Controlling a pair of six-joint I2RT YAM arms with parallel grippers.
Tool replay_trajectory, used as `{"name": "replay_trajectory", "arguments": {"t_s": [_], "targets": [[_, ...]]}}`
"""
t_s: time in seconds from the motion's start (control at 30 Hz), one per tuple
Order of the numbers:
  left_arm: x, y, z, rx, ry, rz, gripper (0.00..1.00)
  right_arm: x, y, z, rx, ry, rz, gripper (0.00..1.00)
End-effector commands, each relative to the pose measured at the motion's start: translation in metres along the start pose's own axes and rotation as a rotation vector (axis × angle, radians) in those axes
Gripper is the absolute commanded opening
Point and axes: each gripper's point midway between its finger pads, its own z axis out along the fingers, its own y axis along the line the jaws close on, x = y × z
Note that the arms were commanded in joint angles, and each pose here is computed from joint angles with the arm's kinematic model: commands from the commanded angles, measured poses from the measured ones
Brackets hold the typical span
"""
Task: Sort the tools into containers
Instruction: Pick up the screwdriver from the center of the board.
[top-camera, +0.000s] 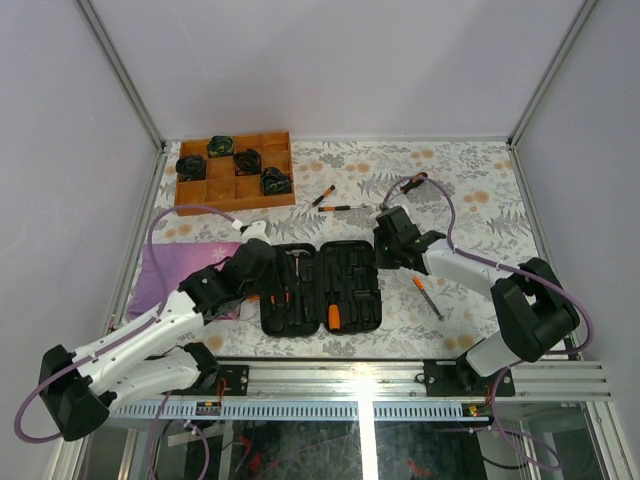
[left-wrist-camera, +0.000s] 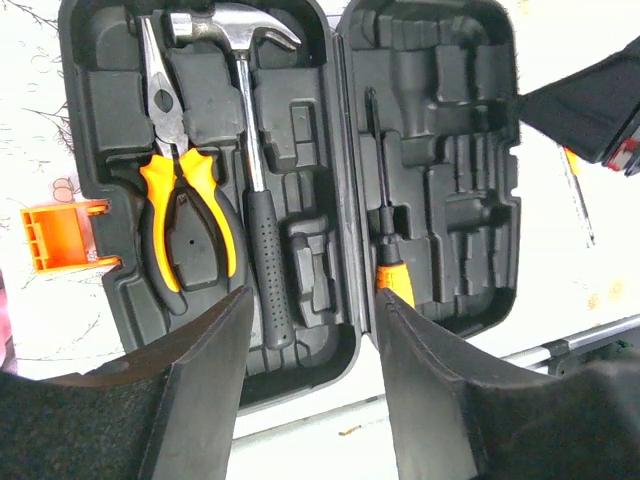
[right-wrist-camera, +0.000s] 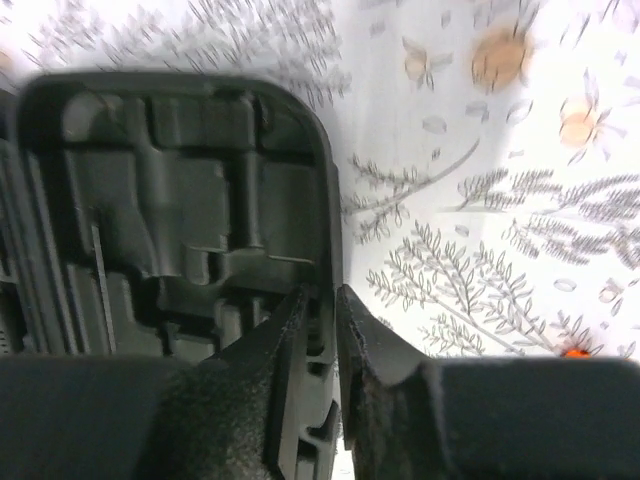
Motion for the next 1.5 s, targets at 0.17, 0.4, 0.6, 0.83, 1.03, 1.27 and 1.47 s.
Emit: {"name": "replay_trajectory", "arguments": {"t_s": [0.17,0.4,0.6,0.83,1.03,1.27,1.47], "targets": [[-0.034,0.000,-0.035,0.021,-0.116,0.012,0.52,-0.094,0.008,-0.061,0.014,-0.263,-0.065,0.37],[-0.062,-0.011,-0.049,0.066,-0.169,0.035,0.55,-0.138,-0.024,-0.088,0.091,-0.376,0.041,0.40],[-0.079,0.002,-0.037,0.074,-0.147,-0.010,0.54,-0.183,-0.063,-0.087,0.097,-0.426,0.208,0.42],[-0.076,0.040,-0.020,-0.021,-0.127,0.016,0.57,-0.228,-0.088,-0.051,0.106,-0.439,0.362,0.60],[-0.076,0.041,-0.012,-0.029,-0.110,0.033,0.58,-0.255,-0.106,-0.004,0.143,-0.400,0.414,0.74],[-0.074,0.041,-0.010,-0.030,-0.097,0.036,0.59,-0.268,-0.124,0.041,0.216,-0.334,0.453,0.75],[-0.073,0.043,-0.008,-0.036,-0.090,0.039,0.59,-0.271,-0.131,0.072,0.252,-0.276,0.457,0.73]]}}
